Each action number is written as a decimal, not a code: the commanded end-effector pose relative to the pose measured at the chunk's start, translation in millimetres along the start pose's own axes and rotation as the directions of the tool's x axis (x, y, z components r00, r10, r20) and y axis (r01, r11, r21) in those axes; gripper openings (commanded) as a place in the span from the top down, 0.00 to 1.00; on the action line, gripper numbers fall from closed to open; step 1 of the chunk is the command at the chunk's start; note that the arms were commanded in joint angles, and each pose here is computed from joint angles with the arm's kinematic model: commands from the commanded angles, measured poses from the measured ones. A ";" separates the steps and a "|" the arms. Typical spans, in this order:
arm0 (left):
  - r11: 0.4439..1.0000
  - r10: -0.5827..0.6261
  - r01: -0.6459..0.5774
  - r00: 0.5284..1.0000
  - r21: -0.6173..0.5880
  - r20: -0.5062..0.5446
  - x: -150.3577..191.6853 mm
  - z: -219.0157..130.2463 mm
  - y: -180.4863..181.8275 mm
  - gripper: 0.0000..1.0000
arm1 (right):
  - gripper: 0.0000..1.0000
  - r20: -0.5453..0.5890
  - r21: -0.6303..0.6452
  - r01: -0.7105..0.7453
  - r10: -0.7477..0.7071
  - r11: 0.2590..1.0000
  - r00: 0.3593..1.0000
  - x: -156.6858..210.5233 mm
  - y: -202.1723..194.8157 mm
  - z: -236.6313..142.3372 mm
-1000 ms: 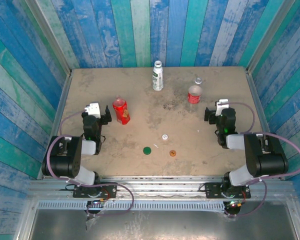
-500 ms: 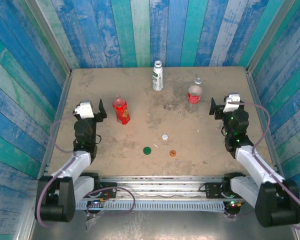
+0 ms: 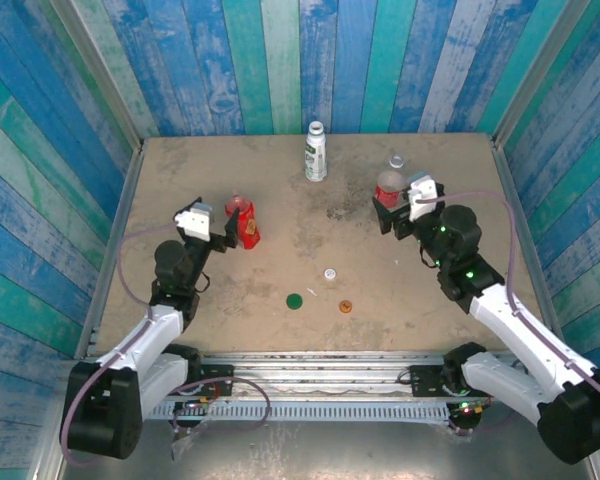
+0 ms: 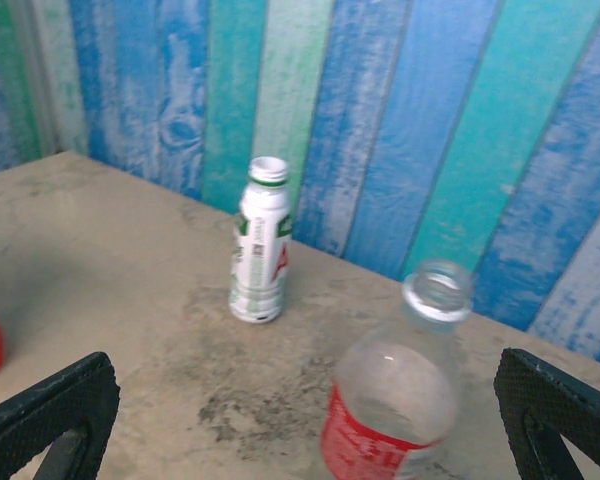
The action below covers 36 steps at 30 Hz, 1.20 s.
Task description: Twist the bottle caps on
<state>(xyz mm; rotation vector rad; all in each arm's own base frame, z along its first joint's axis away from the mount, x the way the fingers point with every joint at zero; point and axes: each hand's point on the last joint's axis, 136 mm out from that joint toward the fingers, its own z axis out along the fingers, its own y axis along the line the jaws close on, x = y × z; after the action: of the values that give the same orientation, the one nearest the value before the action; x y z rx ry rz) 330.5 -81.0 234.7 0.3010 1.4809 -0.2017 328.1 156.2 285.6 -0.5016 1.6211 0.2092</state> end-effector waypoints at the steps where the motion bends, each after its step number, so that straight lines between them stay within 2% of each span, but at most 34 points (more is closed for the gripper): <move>1: 0.989 0.029 -0.032 0.999 0.146 0.020 -6.7 8.7 -23.8 0.06 | 0.00 -0.041 -0.084 0.071 -0.075 0.994 0.996 3.2 25.7 7.2; 5: 0.980 0.035 -0.033 0.999 0.194 -0.006 0.7 15.8 -30.2 0.06 | 0.00 -0.048 -0.135 0.088 -0.095 0.987 0.994 1.9 45.9 14.4; 9: 0.979 0.021 -0.002 0.996 0.203 -0.090 17.8 29.2 -28.2 0.06 | 0.00 -0.054 -0.163 0.113 -0.123 0.980 0.991 4.4 57.4 21.3; 15: 0.989 0.005 0.019 0.987 0.148 -0.159 36.7 38.2 -12.6 0.06 | 0.00 -0.088 -0.156 0.121 -0.136 0.980 0.987 19.6 57.8 28.7; 26: 0.986 -0.006 0.058 0.949 0.155 -0.314 73.5 51.0 -9.7 0.06 | 0.00 -0.101 -0.154 0.129 -0.146 0.980 0.984 25.2 58.3 33.6; 32: 0.985 0.029 0.037 0.928 0.170 -0.371 88.3 49.8 -10.4 0.01 | 0.00 -0.116 -0.157 0.132 -0.151 0.979 0.982 30.9 59.4 37.2; 36: 0.980 0.037 0.040 0.925 0.193 -0.379 91.9 48.8 -14.2 0.08 | 0.00 -0.120 -0.157 0.132 -0.152 0.979 0.981 31.6 59.6 39.4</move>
<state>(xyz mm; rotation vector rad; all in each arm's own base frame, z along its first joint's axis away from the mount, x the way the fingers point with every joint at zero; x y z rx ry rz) 376.9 -102.9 151.5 0.4869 1.8294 -0.3000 332.6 217.1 231.4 -0.7602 1.7232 0.2048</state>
